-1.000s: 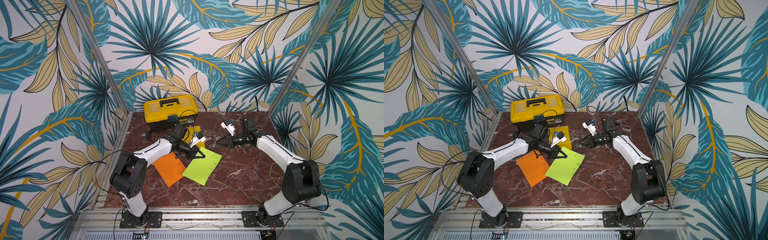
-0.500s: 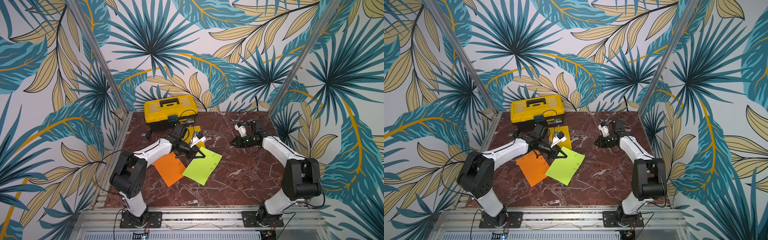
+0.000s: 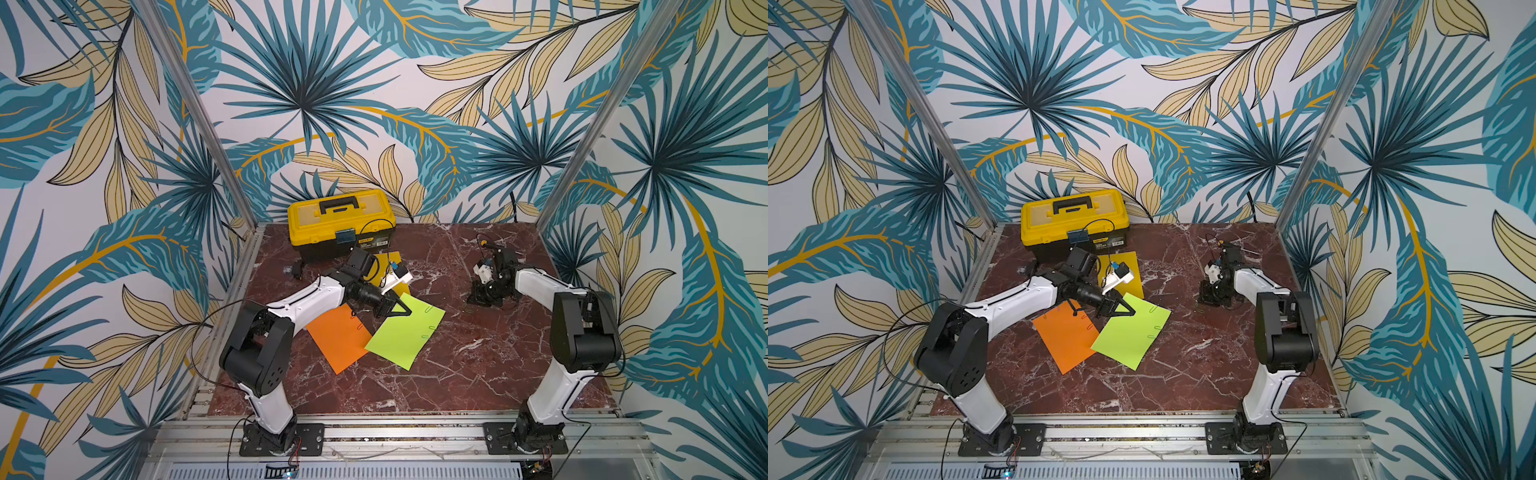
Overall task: Unclip the paperclips from the documents
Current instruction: Place the paper clip at the center of the board.
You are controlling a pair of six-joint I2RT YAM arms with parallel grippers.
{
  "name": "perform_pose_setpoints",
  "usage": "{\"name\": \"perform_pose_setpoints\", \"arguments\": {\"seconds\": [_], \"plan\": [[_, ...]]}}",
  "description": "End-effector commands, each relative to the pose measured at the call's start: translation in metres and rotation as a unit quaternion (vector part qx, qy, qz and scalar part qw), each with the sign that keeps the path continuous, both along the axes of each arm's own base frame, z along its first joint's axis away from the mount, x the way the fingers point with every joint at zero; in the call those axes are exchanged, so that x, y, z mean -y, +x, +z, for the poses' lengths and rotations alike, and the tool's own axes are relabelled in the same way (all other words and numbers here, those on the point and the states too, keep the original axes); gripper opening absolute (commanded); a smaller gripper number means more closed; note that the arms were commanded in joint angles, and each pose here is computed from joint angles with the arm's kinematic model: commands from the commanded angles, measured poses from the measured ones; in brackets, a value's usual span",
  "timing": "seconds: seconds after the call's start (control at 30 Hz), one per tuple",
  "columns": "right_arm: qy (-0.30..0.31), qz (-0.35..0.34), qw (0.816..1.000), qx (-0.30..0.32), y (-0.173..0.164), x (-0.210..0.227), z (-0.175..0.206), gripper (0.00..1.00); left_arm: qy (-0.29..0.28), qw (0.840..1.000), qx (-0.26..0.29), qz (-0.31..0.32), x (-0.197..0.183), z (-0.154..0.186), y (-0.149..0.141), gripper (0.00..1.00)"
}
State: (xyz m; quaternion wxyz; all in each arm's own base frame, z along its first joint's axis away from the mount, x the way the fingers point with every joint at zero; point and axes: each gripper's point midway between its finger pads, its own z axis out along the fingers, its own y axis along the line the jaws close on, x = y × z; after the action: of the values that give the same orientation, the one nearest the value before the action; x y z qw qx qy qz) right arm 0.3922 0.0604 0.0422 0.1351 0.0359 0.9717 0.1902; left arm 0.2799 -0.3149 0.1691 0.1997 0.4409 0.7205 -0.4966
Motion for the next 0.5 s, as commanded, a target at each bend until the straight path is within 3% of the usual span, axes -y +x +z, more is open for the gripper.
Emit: {"name": "perform_pose_setpoints", "arguments": {"seconds": [0.0, 0.13, 0.47], "plan": [[-0.012, -0.018, 0.999, -0.026, -0.0036, 0.0081, -0.0093, 0.02, -0.01, 1.0, 0.014, -0.006, 0.0032, 0.0143, -0.0007, 0.0], [-0.013, -0.021, 0.999, -0.031, -0.0045, 0.0098, -0.0115, 0.04, -0.01, 1.0, 0.014, -0.007, 0.0035, 0.0149, -0.0007, 0.0], [-0.011, -0.015, 0.999, -0.029, -0.0042, 0.0085, -0.0078, 0.2, -0.009, 1.0, 0.016, -0.006, 0.0036, 0.0154, -0.0004, 0.0]]}}
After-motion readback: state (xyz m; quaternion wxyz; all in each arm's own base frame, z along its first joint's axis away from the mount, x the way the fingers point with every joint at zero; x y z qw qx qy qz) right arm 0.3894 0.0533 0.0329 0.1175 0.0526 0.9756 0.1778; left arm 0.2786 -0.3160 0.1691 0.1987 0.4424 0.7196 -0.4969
